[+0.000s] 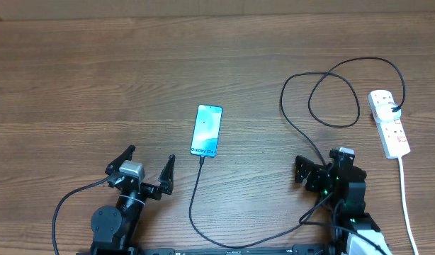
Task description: Plug charger to phone and switch on socket
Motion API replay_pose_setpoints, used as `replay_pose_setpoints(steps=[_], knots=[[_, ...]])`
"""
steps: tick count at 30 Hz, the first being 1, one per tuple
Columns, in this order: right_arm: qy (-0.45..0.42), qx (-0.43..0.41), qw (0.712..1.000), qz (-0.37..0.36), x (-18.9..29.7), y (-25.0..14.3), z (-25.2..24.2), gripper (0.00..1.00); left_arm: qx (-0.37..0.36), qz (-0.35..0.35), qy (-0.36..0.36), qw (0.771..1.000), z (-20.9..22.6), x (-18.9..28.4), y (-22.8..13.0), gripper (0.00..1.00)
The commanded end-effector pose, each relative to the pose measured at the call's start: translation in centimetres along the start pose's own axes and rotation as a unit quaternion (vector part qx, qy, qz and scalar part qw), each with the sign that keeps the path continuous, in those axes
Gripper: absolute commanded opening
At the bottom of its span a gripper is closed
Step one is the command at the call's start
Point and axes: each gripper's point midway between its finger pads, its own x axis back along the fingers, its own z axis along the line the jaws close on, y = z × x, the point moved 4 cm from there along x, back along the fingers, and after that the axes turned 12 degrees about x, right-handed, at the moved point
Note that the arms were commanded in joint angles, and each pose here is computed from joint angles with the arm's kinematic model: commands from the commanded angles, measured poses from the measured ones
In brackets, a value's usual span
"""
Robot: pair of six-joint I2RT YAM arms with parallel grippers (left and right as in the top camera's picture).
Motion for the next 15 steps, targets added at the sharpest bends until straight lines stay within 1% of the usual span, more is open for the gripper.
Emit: replay_pose_setpoints(steps=[1,11,15], knots=[[0.01,0.001,1.0,-0.008,0.4,0.0,0.3,1.0,0.006,-0.003,-0.002,1.0,-0.1,0.0,0.0,1.0],[0.015,0.001,1.0,-0.014,1.5,-0.1,0.5,1.0,0.006,-0.003,-0.002,1.0,-0.1,0.0,0.0,1.0],[0.027,0.008,0.998,-0.057,2.3,1.5,1.0,1.0,0.006,-0.003,-0.002,1.0,-0.1,0.0,0.0,1.0]])
